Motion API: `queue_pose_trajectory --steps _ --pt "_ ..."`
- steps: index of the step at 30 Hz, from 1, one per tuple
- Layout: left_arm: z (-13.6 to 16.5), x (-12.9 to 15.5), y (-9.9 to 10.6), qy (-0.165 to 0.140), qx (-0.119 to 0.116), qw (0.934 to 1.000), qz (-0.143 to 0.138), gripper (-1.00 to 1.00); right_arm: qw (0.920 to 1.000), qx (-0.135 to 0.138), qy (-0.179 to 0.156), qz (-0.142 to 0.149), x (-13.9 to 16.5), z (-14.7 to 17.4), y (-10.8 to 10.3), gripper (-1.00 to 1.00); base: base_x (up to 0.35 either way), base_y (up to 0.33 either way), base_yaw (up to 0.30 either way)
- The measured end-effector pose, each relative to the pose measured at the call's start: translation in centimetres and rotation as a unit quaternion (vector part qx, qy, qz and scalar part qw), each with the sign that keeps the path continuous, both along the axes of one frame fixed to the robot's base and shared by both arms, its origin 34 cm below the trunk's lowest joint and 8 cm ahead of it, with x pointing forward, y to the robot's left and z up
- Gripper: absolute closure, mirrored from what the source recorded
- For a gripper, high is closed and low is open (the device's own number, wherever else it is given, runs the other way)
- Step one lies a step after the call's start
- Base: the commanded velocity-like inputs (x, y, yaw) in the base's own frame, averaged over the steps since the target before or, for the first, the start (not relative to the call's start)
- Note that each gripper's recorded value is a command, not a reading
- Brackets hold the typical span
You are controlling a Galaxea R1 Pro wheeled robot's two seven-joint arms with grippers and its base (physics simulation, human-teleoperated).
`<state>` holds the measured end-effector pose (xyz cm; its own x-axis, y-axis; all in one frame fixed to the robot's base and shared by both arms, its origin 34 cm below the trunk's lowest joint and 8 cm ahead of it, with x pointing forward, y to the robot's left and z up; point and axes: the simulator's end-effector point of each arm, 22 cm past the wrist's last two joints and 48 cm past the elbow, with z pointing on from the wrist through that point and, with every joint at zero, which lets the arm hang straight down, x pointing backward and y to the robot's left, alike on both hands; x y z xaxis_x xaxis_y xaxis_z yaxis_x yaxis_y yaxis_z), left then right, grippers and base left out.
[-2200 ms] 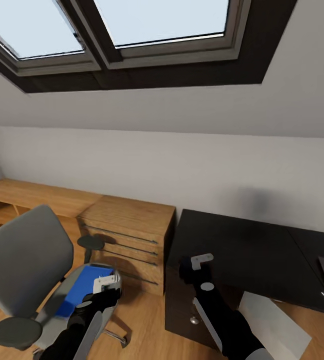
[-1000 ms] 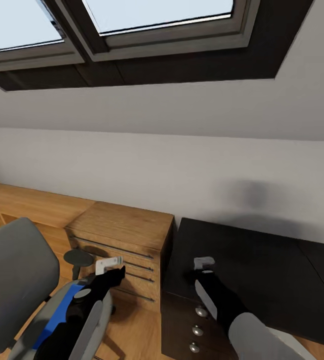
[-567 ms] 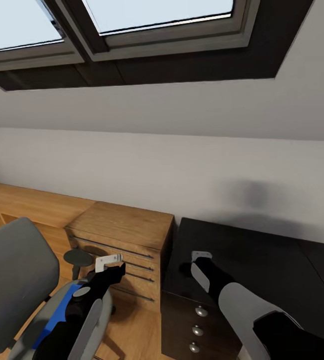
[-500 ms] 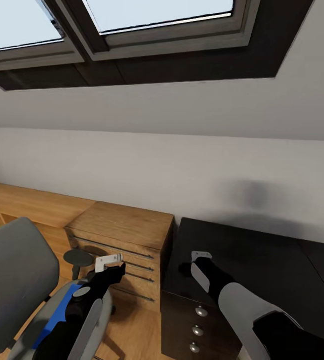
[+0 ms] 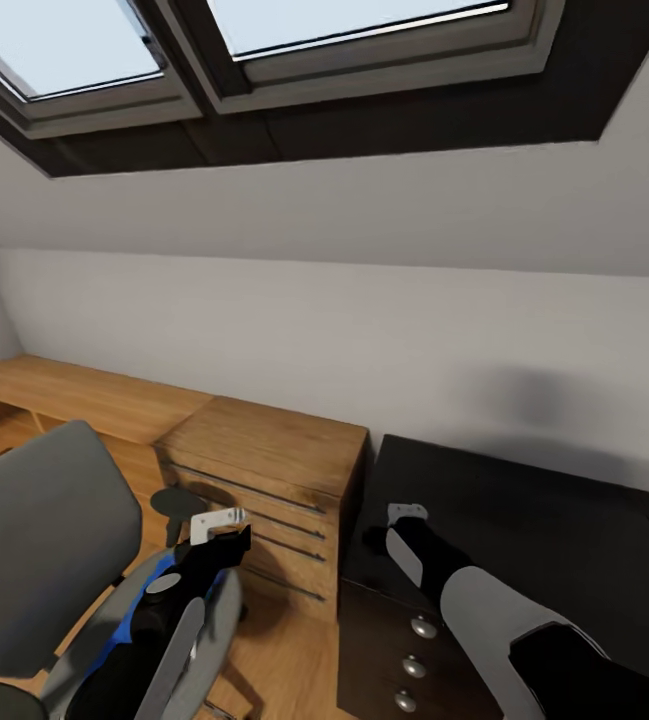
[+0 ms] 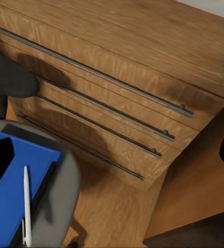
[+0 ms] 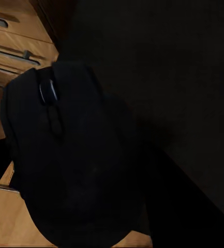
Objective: In the bedroom, organize the workspace by keeping the computer under the desk, ensuring the monitor is on the desk, placing the keyboard on the desk next to the monitor, placing the mouse on the desk next to the keyboard, moving the folder from the swivel chair onto the desk next to the mouse, stacking the notebook on top of the folder with the pen on top of the notebook, and positioning the swivel chair next to the desk.
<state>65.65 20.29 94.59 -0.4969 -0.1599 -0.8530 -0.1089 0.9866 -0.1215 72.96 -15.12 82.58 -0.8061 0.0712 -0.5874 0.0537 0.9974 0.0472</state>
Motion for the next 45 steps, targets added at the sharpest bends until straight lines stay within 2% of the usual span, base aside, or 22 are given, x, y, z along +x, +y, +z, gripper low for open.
queue_pose_trajectory --steps 10,19,30,37,45 --pt "-1.2 0.2 0.0 0.000 -0.001 1.0000 0.000 -1.00 1.0000 -0.004 0.004 0.001 -0.1 -1.5 -0.2 1.00 0.000 0.000 0.164" --pt "-2.3 0.4 0.0 0.000 -0.001 1.0000 0.000 -1.00 0.9996 -0.018 -0.015 -0.016 0.8 -2.6 -2.7 1.00 0.000 0.000 0.005" --pt "-3.8 0.5 0.0 0.001 -0.001 1.0000 0.000 -1.00 0.9994 -0.029 -0.018 -0.009 1.0 -4.1 -3.1 1.00 -0.010 0.000 0.000" --pt "-4.8 0.6 0.0 0.001 -0.001 1.0000 0.000 -1.00 0.9993 -0.031 -0.017 -0.009 1.0 -5.1 -3.2 1.00 -0.189 0.000 0.000" --pt "-6.0 0.6 0.0 0.001 -0.002 1.0000 0.000 -1.00 0.9992 -0.035 -0.017 -0.013 1.1 -6.3 -4.0 1.00 -0.031 0.000 0.000"
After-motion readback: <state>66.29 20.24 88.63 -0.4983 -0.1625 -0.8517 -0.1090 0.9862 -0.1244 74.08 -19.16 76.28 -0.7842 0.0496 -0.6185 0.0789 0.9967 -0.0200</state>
